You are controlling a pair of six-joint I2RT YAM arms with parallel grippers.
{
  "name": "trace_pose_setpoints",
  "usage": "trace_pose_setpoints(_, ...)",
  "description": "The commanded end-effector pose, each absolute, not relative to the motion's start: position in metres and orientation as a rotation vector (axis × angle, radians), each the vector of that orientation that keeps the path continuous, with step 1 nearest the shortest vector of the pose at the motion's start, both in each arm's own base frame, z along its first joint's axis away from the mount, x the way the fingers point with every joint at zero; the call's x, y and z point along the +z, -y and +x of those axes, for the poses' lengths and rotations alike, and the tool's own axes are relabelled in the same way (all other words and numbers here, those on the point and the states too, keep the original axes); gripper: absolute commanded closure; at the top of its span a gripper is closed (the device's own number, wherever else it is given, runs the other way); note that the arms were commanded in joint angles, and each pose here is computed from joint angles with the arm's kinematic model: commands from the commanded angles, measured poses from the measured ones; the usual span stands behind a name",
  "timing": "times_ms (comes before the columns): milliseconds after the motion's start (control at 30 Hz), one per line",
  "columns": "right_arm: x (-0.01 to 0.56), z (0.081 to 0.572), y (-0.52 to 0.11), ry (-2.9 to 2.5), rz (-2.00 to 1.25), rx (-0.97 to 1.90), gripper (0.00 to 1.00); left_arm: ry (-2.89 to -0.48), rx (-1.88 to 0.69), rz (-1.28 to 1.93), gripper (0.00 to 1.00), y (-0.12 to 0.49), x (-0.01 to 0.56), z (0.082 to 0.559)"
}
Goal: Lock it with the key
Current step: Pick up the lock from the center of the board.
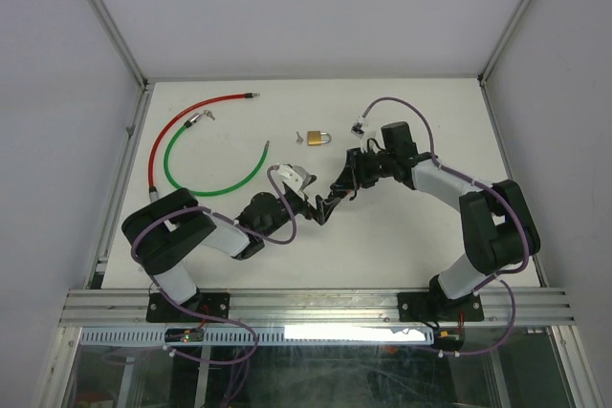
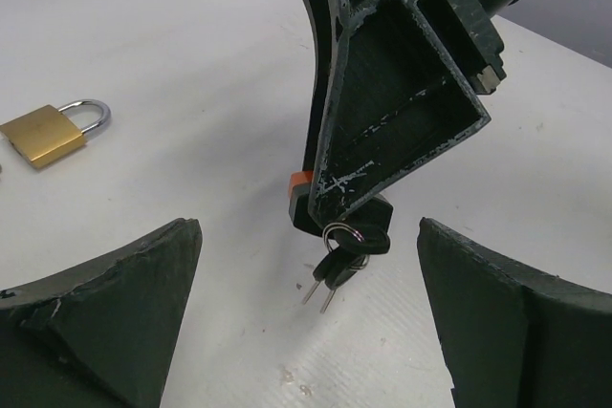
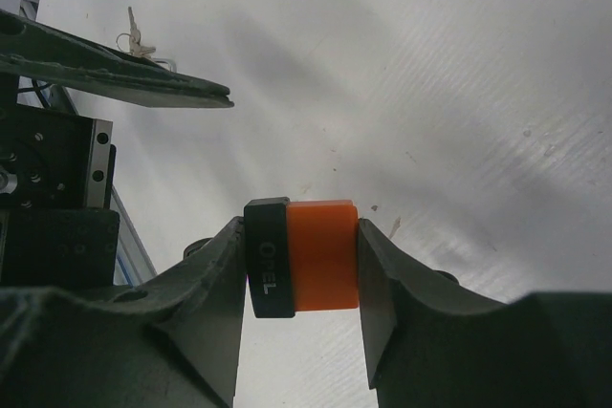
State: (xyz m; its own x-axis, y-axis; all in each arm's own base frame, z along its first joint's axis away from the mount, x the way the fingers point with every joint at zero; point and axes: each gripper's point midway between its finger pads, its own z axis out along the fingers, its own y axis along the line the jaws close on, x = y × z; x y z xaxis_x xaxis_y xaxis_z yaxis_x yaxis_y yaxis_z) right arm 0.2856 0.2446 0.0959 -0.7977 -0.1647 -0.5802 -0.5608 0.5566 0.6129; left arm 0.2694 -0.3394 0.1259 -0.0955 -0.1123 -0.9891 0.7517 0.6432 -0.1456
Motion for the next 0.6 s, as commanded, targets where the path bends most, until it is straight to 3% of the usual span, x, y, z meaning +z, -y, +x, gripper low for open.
trace_pose_setpoints(0, 0.114, 0.294, -0.255, -2.24, -0.628, 1.183, 0.96, -1.417, -0.806, 0.534, 0.01, 0.354, 0.153, 0.28)
trace_pose_setpoints(567, 0.113, 0.293, -0.256, -2.245, -0.634, 1.187, 0.96, -1.524, -0.733, 0.63, 0.01, 0.366, 0.124, 0.29)
